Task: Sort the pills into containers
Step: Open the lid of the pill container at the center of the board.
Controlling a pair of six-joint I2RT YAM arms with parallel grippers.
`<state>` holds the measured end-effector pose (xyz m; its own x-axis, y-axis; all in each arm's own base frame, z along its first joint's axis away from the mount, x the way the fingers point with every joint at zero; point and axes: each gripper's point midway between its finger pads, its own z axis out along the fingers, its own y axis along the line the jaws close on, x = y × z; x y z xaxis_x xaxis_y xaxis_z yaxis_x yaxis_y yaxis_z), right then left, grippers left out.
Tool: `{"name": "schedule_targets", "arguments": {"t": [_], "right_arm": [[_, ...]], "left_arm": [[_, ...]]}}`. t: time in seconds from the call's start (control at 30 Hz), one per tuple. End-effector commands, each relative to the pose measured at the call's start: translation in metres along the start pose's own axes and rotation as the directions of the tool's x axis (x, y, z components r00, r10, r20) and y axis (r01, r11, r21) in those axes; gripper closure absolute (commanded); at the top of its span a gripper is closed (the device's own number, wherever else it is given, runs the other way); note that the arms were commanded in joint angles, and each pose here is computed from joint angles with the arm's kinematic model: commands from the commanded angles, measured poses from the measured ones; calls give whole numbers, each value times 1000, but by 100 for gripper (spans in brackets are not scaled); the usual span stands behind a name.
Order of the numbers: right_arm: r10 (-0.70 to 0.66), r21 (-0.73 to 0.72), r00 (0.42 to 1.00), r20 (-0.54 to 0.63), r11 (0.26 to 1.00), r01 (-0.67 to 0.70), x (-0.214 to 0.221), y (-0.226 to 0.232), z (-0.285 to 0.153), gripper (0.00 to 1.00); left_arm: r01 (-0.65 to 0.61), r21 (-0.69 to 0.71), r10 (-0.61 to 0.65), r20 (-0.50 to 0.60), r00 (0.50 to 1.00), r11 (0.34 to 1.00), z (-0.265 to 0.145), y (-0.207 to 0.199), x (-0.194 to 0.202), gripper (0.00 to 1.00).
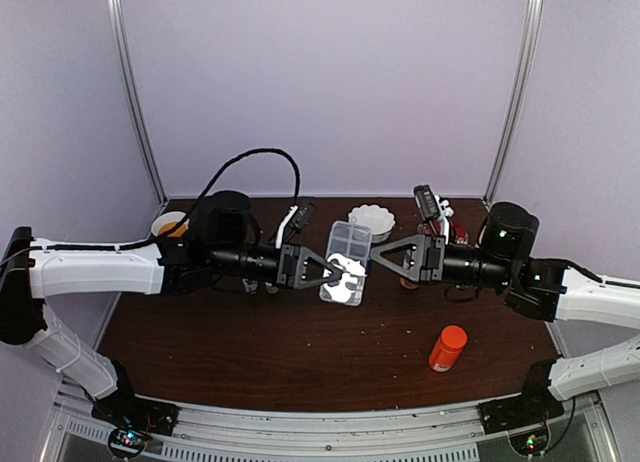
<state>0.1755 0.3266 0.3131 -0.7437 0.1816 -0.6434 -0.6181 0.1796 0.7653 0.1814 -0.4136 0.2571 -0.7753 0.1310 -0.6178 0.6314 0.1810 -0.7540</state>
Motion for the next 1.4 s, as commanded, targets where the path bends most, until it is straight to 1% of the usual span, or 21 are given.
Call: {"name": "schedule_targets", "arguments": {"t": [0.0,0.13,0.17,0.3,0.4,0.47,0.57,0.77,0.87,0.93,1.03,1.1,1.27,1.33,1.37], "right_arm": [[-18,12,999,28,1000,18,-8,4,-4,67],[-23,151,999,24,988,19,-7,-21,-8,57],[-23,164,999,24,986,19,-7,-24,-8,51],[-24,137,999,27,990,20,-8,-18,-8,37],[-34,77,999,38,997,31,-11,-5,-9,30],[-39,22,998,45,999,38,-13,7,-10,28],[-30,-40,999,33,999,32,-12,18,-9,28],[-14,-66,1000,25,998,16,-14,23,-4,28],[-10,-73,1000,22,997,12,-15,25,-2,31],[-6,-69,1000,21,998,7,-16,24,0,35],[7,-6,1000,5,1000,-7,-14,11,5,41],[15,35,1000,-3,999,-15,-13,1,9,48],[36,21,999,2,999,-36,-13,-2,15,65],[37,24,999,3,999,-37,-13,-2,15,72],[38,32,999,5,999,-38,-13,-4,15,76]], "left_arm": [[-34,25,33,36,999,999,-2,-8,-12,99],[-23,67,20,49,999,997,-5,-12,-13,98],[-20,90,15,57,998,996,-7,-13,-14,98],[-12,199,-1,66,998,980,-9,-29,-16,96],[-13,259,-3,61,998,966,-10,-38,-17,96],[-21,295,2,65,998,955,-10,-45,-18,96],[-19,325,1,57,998,945,-10,-49,-18,96],[-12,365,-3,41,999,931,-8,-55,-19,95],[-10,369,-2,33,999,930,-7,-55,-19,94],[-5,366,-5,26,1000,931,-6,-54,-18,93],[5,326,-10,13,1000,945,-2,-45,-15,92],[-2,286,2,0,1000,958,2,-38,-12,92],[-3,261,8,-18,1000,965,4,-35,-7,91],[-3,251,9,-25,1000,968,5,-32,-5,86],[-4,242,11,-29,1000,970,5,-31,-3,82]]}}
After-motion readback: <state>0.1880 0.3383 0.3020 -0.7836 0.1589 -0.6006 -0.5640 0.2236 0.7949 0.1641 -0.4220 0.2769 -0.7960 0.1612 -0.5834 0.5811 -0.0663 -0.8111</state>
